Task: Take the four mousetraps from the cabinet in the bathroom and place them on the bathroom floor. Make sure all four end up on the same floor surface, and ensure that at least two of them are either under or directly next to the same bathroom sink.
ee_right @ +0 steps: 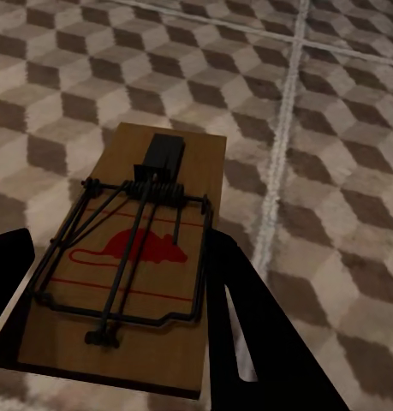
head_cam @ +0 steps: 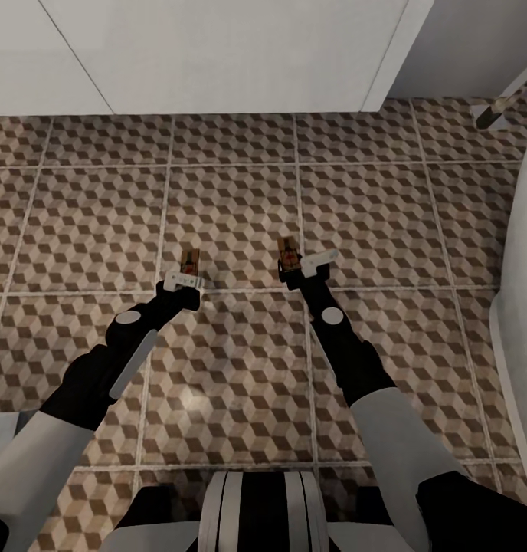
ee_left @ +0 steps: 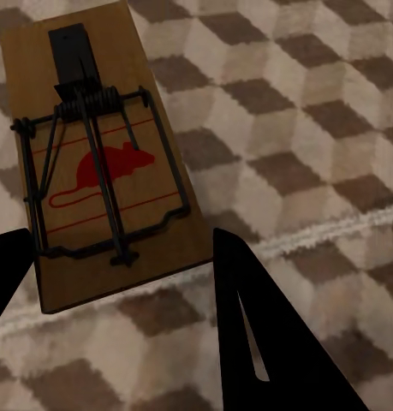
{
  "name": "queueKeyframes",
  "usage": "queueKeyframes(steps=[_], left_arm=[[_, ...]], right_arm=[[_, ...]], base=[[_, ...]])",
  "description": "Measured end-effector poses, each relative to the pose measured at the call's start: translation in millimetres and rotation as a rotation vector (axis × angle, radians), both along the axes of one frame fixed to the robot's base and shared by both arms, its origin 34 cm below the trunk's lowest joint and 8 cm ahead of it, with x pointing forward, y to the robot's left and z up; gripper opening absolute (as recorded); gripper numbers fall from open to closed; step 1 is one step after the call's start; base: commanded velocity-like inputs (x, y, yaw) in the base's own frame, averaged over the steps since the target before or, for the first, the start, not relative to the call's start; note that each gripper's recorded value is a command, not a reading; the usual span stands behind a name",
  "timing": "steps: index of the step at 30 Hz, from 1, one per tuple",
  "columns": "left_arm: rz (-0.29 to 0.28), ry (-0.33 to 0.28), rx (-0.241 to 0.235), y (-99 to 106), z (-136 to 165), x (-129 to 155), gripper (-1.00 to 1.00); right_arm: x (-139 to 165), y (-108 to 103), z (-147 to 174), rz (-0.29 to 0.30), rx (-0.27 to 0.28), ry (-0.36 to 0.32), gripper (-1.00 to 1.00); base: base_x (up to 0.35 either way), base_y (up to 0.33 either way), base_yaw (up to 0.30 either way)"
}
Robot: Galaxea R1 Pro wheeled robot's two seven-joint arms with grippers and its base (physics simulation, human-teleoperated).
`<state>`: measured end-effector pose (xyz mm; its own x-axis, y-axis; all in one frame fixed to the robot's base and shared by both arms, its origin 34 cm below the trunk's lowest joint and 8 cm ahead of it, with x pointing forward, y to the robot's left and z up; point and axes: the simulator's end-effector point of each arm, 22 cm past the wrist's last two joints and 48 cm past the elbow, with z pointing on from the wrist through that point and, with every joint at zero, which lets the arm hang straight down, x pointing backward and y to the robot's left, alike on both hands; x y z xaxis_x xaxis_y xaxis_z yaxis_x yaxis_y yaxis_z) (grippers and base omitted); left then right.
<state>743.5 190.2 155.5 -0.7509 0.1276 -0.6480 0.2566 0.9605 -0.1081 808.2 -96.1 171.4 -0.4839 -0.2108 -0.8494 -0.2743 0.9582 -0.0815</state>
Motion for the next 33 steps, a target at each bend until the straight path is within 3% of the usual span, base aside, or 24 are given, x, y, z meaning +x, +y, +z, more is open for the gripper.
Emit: queueKeyframes(steps=[13, 23, 33], left_arm=[[0.000, 0.005, 0.000, 0, -2, -1, -1.00], [-0.008, 0.110, 0.026, 4, -20, -23, -1.00], [-0.009, 0.115, 0.026, 4, -20, -24, -1.00]], right_arm=[[2, -2, 4, -0.003, 0.000, -0.014, -1.00], [-10, -3, -4, -0.003, -0.002, 0.006, -1.00], [-14, -4, -7, -0.003, -0.004, 0.013, -1.00]], base=[[0.000, 0.000, 0.000], [0.015, 0.000, 0.000], [0.274, 0.000, 0.000]])
